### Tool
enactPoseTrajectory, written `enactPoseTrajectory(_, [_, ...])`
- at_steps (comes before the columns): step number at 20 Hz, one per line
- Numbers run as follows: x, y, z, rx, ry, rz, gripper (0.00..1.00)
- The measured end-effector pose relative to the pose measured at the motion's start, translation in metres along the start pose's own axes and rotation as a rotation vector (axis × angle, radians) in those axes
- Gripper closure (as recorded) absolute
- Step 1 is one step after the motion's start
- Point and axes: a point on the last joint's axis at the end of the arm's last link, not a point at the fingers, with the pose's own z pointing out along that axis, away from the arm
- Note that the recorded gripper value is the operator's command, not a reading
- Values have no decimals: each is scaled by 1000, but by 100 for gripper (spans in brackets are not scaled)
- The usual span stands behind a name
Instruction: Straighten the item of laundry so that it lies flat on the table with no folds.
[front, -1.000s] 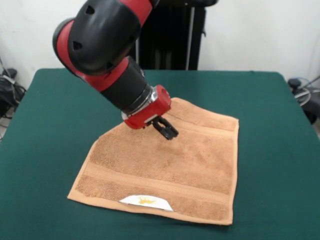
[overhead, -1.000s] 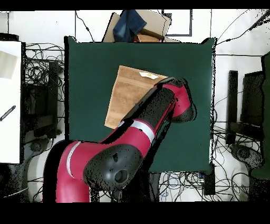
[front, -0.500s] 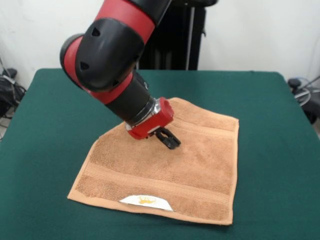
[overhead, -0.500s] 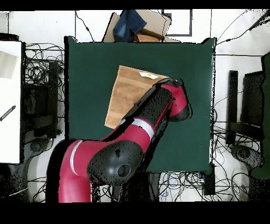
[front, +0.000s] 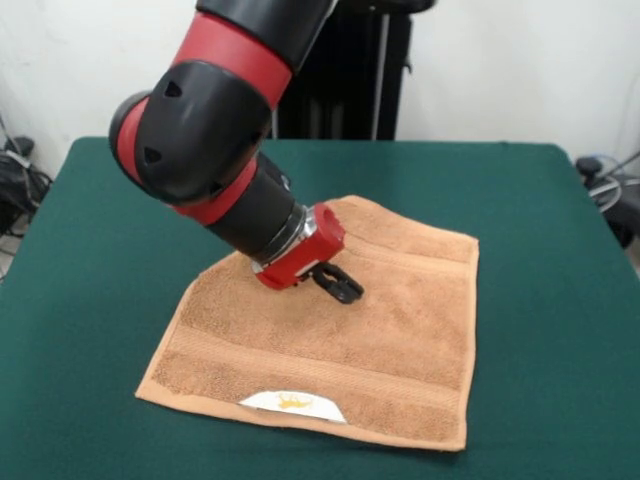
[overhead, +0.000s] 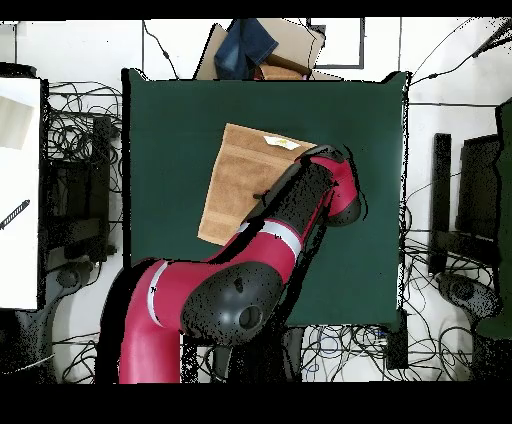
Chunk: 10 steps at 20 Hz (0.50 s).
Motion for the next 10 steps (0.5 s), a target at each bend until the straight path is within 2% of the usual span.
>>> enactPoseTrajectory(10, [-3, 4, 7, -21, -18, 3, 100])
